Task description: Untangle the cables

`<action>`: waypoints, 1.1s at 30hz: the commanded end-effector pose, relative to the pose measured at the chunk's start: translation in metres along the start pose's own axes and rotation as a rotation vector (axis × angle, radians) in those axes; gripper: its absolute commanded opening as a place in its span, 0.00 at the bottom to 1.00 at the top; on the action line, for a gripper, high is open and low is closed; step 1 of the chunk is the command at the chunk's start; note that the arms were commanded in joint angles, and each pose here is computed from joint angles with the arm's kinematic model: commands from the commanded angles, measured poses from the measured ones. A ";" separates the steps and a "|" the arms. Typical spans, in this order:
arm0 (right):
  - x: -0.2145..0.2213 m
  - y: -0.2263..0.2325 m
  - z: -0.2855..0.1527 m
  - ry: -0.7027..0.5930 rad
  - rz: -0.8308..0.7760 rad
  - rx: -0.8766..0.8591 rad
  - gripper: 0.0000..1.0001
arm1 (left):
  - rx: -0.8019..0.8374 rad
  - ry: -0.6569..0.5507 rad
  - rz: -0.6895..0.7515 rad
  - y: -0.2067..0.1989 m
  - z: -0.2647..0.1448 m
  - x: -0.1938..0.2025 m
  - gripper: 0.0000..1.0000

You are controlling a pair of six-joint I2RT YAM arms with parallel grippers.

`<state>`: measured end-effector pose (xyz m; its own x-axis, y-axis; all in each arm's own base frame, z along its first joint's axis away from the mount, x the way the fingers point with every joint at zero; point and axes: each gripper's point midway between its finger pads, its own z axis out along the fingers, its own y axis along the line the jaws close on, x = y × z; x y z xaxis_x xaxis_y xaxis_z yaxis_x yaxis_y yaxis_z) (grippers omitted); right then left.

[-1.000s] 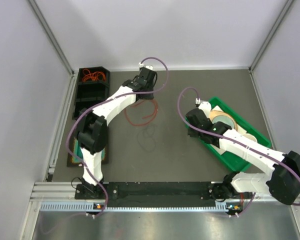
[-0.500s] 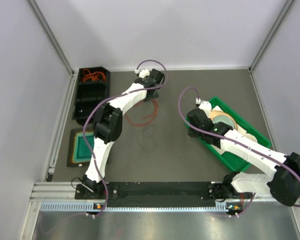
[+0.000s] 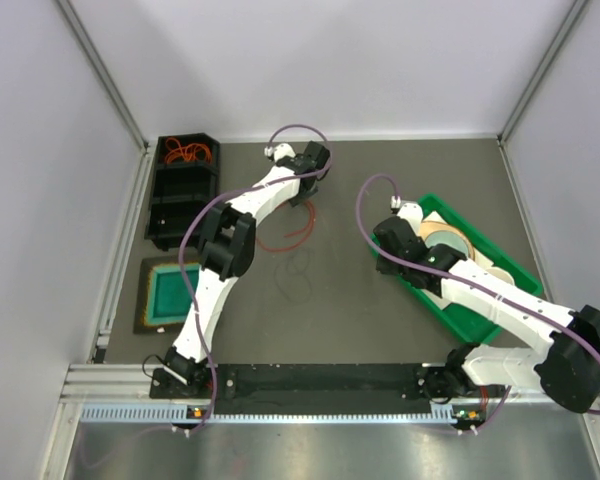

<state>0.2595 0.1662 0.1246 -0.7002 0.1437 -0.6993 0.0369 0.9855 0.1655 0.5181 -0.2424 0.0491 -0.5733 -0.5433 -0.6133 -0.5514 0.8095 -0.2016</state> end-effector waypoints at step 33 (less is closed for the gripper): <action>-0.004 0.002 -0.003 -0.024 0.022 -0.034 0.13 | -0.035 -0.023 0.094 0.008 0.007 -0.012 0.00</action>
<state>0.2568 0.1681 0.1223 -0.7065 0.1439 -0.6929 0.0258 0.9837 0.1780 0.5335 -0.2325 0.0319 -0.5693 -0.5121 -0.6431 -0.5632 0.8128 -0.1487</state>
